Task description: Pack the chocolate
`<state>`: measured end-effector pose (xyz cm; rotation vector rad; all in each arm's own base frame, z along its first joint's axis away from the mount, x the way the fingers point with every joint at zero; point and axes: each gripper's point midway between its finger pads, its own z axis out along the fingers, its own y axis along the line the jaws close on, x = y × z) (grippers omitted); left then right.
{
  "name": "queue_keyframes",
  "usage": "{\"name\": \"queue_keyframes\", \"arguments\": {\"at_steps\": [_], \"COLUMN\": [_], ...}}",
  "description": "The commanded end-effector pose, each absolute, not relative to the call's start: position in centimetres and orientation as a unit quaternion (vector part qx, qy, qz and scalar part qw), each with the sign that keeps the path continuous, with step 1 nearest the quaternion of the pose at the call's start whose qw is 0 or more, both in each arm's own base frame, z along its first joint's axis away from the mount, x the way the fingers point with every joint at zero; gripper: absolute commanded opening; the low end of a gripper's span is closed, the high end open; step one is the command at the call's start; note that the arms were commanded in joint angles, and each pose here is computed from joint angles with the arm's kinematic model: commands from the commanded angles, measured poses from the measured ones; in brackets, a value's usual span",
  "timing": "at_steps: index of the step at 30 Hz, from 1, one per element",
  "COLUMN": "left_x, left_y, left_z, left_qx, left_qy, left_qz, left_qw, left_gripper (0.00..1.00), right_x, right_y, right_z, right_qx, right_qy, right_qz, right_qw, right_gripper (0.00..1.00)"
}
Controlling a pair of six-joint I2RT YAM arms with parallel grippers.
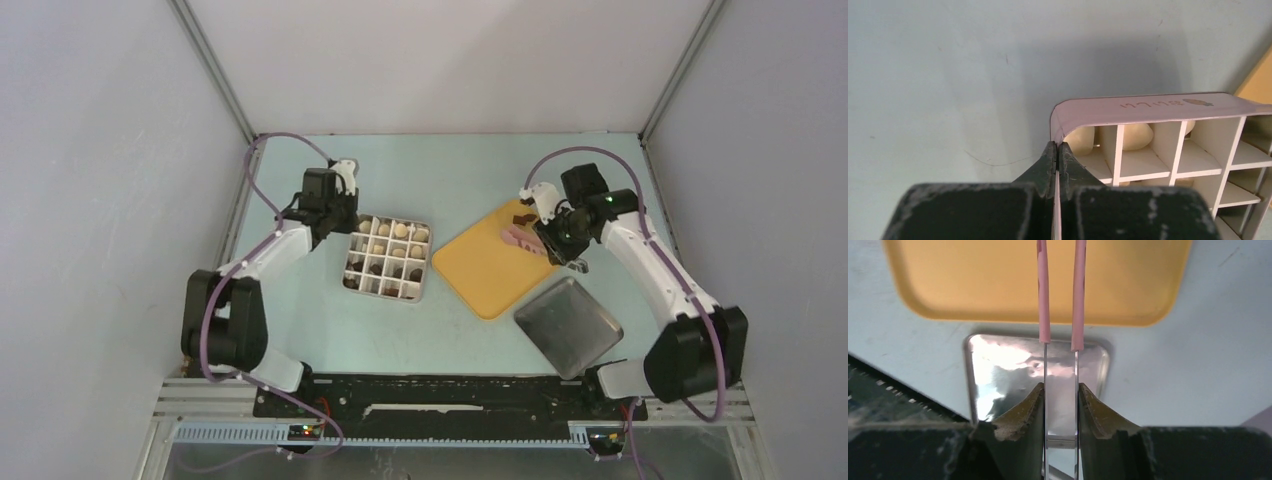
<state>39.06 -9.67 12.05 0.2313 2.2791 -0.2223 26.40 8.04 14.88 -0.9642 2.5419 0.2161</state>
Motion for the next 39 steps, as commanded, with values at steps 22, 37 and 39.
{"name": "queue_keyframes", "arguments": {"at_steps": [22, 37, 39], "left_x": [38.0, 35.1, 34.9], "left_y": [-10.1, -9.8, -9.8], "left_z": [11.2, 18.3, 18.6], "left_qx": [0.089, 0.135, 0.137], "left_qy": [0.927, 0.876, 0.872], "left_qz": [-0.182, -0.179, -0.178], "left_qw": [0.316, 0.428, 0.434], "left_gripper": [0.57, 0.6, 0.6], "right_x": [37.1, 33.9, 33.9], "right_y": [5.5, 4.4, 4.5], "right_z": [12.1, 10.9, 11.1], "right_qx": [-0.309, -0.311, -0.306], "right_qy": [0.923, 0.938, 0.939], "right_qz": [0.045, 0.044, 0.045], "right_qw": [0.225, 0.149, 0.152], "right_gripper": [0.34, 0.3, 0.24]}}
